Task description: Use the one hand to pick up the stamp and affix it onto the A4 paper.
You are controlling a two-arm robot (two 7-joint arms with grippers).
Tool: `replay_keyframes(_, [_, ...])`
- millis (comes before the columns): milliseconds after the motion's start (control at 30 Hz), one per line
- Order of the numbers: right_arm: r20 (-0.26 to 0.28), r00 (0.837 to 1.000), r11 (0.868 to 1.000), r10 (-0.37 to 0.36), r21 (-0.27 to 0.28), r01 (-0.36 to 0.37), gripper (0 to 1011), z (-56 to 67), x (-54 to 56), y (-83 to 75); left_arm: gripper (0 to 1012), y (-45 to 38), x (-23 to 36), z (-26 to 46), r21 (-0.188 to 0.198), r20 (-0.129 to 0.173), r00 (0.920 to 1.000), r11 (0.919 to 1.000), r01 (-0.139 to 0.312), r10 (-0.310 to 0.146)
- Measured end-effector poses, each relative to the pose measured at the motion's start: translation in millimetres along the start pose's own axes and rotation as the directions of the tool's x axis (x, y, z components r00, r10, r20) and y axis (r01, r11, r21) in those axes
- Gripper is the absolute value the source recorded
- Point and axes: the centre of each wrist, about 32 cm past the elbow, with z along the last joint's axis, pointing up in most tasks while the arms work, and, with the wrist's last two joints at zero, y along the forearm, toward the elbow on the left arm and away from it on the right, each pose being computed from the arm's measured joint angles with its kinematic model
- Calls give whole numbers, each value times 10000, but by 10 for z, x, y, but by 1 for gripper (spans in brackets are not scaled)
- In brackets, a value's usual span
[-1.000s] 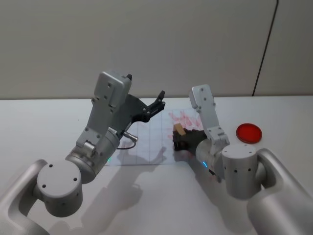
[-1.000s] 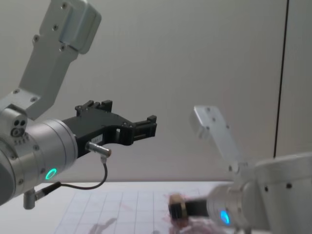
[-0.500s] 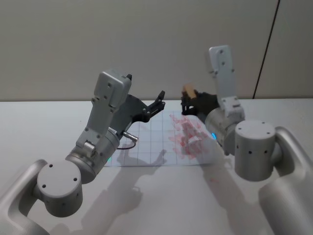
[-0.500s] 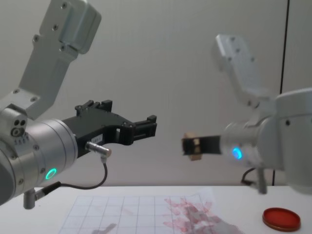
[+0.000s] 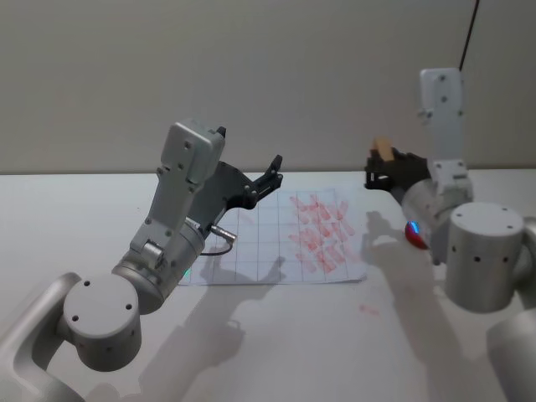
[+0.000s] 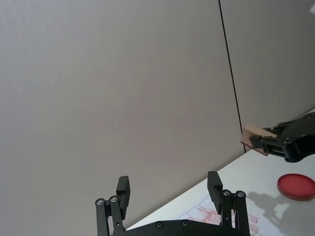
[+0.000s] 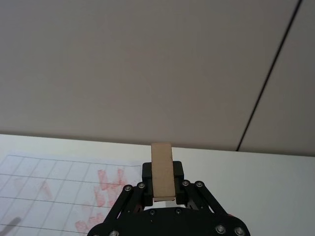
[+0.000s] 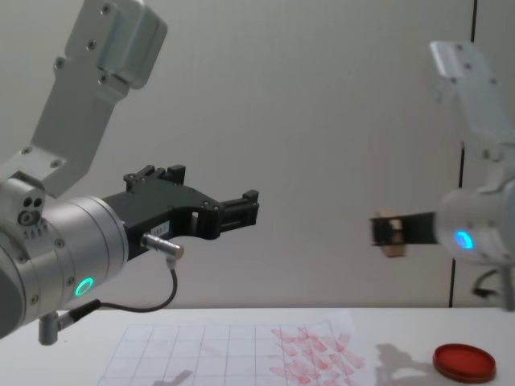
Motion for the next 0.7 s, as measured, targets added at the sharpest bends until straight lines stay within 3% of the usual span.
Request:
replay_keyframes(300, [-158,9967,9955,-796,-535,786,216,-104,241,-52,1001,0,0,0,0,0,10000,10000,0,0])
replay_keyframes(700, [-237,9933,9842,-1130,-1401,1086,216,-291,401,27,1001,0,0,0,0,0,10000,10000,-1,1])
